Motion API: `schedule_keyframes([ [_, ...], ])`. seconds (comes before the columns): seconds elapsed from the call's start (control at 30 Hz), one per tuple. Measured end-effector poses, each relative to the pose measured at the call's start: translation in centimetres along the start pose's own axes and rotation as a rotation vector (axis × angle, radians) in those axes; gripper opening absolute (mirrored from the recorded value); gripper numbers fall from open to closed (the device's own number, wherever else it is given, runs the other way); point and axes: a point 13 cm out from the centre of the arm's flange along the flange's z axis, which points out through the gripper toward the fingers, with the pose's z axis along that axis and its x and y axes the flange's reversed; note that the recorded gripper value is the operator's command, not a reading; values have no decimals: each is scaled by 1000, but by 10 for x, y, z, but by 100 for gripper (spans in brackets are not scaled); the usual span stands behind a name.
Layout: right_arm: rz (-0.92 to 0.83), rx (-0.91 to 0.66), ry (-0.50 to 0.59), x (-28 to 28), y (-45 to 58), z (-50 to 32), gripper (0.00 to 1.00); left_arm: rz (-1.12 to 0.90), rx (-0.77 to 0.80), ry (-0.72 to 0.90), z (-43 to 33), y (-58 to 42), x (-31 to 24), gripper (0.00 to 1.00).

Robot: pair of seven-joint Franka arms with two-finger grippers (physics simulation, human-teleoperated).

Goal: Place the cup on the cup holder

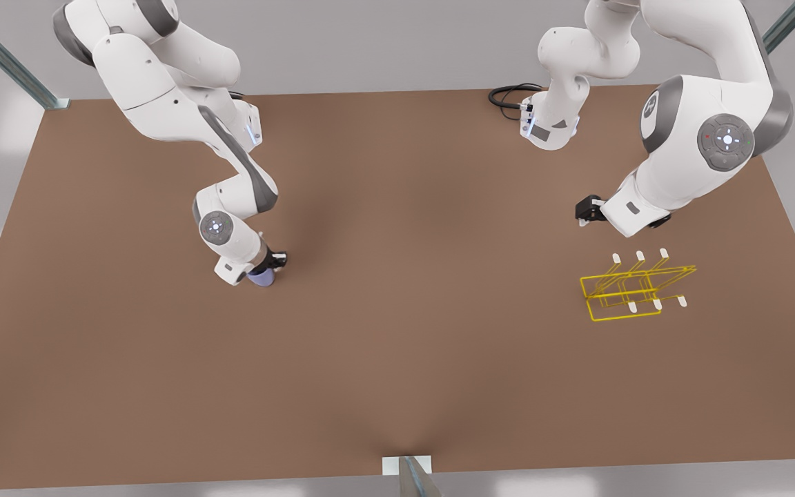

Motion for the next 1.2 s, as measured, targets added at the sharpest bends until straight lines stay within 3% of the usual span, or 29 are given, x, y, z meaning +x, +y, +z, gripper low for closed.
schedule_keyframes([
  [0.27,14,-8,-63,-60,11,-70,21,12,-2,2,0,-7,1,100],
  [0.37,32,-116,-114,-105,60,-145,21,15,-2,3,1,-9,1,100],
  [0.53,79,-409,12,-136,141,-185,21,18,-10,7,1,-10,2,100],
  [0.73,-77,-733,217,-145,301,-160,21,36,-28,12,3,-17,3,100],
  [0.93,-189,-976,346,-108,434,-103,21,31,-30,13,3,-14,3,100],
  [1.07,-198,-1058,379,-94,455,-51,21,31,-30,13,4,-15,3,100],
  [1.2,-239,-1095,343,-90,464,-23,21,31,-31,14,4,-15,2,100],
])
